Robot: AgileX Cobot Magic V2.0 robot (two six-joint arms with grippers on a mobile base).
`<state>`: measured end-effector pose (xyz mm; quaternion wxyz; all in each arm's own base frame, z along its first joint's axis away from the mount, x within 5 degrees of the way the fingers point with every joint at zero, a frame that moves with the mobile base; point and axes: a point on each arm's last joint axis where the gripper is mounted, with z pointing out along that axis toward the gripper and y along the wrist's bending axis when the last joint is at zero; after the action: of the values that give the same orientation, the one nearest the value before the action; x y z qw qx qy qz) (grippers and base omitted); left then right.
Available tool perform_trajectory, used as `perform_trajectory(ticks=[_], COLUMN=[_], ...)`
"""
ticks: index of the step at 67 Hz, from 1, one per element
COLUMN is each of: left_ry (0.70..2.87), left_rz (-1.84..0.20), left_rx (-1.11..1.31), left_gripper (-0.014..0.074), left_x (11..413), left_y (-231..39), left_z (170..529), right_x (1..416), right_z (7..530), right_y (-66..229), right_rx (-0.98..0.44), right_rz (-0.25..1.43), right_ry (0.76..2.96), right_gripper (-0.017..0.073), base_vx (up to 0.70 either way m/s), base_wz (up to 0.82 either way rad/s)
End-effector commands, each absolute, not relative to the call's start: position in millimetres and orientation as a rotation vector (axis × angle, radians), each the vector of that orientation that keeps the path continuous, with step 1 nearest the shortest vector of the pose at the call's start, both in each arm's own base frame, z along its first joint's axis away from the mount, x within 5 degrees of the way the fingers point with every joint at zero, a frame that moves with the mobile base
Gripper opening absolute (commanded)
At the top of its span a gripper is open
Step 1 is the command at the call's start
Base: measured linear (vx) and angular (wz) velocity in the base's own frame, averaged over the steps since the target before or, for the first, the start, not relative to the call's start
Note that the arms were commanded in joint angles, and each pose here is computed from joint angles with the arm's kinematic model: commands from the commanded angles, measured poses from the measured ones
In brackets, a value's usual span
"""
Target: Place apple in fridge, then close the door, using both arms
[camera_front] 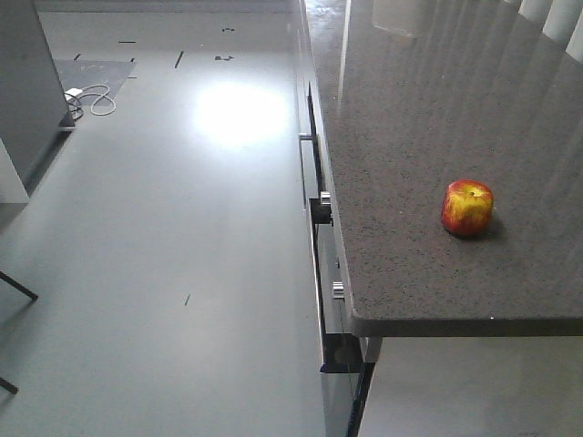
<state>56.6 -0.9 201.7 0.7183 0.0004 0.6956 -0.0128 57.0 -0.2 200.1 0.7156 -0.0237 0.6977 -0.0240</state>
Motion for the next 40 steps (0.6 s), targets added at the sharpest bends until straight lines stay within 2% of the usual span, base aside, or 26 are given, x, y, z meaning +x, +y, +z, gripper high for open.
perform_trajectory(ticks=[1,23,40], left_ry=[1.438,1.438,1.438], left_rz=[-0.039,-0.039,-0.039], left_rx=[0.011,0.011,0.011], left_gripper=[-0.0006,-0.0006,-0.0006], left_x=[53.9,53.9,53.9], left_y=[-1.8,-1.8,-1.8], left_z=[214.8,214.8,214.8], right_x=[55.2,53.4,59.0], right_z=[209.1,220.4,276.9], right_y=[0.4,0.6,-2.0], right_rx=[-0.061,-0.039,-0.022], right_rz=[-0.062,-0.035,-0.057], right_ry=[1.453,1.405,1.541], right_gripper=[-0.0003,-0.0003,-0.0003], base_vx=[0.0,0.0,0.0], base_wz=[0.0,0.0,0.0])
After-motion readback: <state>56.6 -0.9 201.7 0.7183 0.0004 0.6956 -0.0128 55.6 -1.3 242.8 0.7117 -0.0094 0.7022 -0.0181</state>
